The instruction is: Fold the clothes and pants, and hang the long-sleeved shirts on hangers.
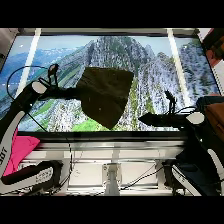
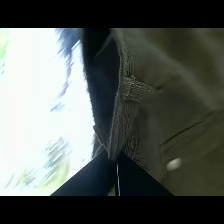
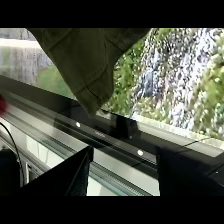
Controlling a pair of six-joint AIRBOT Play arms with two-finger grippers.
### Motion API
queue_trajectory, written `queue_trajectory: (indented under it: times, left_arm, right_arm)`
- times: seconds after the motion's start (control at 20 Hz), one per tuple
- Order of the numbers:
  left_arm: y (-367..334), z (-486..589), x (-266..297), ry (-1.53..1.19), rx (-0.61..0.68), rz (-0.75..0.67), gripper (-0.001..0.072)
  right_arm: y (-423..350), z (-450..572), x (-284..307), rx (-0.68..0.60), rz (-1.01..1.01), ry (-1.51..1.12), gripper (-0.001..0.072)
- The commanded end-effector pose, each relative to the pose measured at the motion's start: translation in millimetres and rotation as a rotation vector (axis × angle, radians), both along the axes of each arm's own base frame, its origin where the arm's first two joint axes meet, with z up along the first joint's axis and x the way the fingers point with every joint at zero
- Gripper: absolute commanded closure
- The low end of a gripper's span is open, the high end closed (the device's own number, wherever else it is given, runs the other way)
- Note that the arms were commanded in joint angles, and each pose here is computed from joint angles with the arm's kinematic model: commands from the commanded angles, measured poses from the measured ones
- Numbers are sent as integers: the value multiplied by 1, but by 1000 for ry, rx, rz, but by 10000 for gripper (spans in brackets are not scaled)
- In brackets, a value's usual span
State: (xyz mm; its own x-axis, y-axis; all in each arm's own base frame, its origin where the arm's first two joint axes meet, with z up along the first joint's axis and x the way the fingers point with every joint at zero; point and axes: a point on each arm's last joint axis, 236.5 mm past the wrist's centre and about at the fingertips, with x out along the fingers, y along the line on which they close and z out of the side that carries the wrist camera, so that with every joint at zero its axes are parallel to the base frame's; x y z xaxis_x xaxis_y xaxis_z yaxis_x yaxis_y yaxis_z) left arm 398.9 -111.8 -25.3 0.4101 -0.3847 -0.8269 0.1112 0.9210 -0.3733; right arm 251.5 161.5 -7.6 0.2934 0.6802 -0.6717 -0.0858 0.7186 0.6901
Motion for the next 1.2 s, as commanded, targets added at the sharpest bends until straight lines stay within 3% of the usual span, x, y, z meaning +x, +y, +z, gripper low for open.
queue_trajectory:
  times: [0.0,0.1,0.3,0.6,0.85,0.95,1.15]
  left_arm:
    - [46,-35,-42,186,228,-45,670]
    - [65,-42,-67,287,317,-76,669]
    - [60,-44,-110,444,328,-198,669]
    - [-9,-31,-125,443,118,-328,668]
    - [-23,-29,-127,433,103,-351,669]
    - [-25,-29,-127,433,91,-349,668]
    - [-25,-28,-127,433,89,-348,668]
  right_arm:
    - [11,-3,1,33,-2,23,250]
    - [29,-17,-9,24,57,65,251]
    - [53,-56,-16,-39,112,117,250]
    - [58,-74,-25,-42,147,210,252]
    - [61,-72,-28,-36,178,230,250]
    - [61,-77,-34,-34,184,271,139]
    - [59,-93,-27,-51,130,340,137]
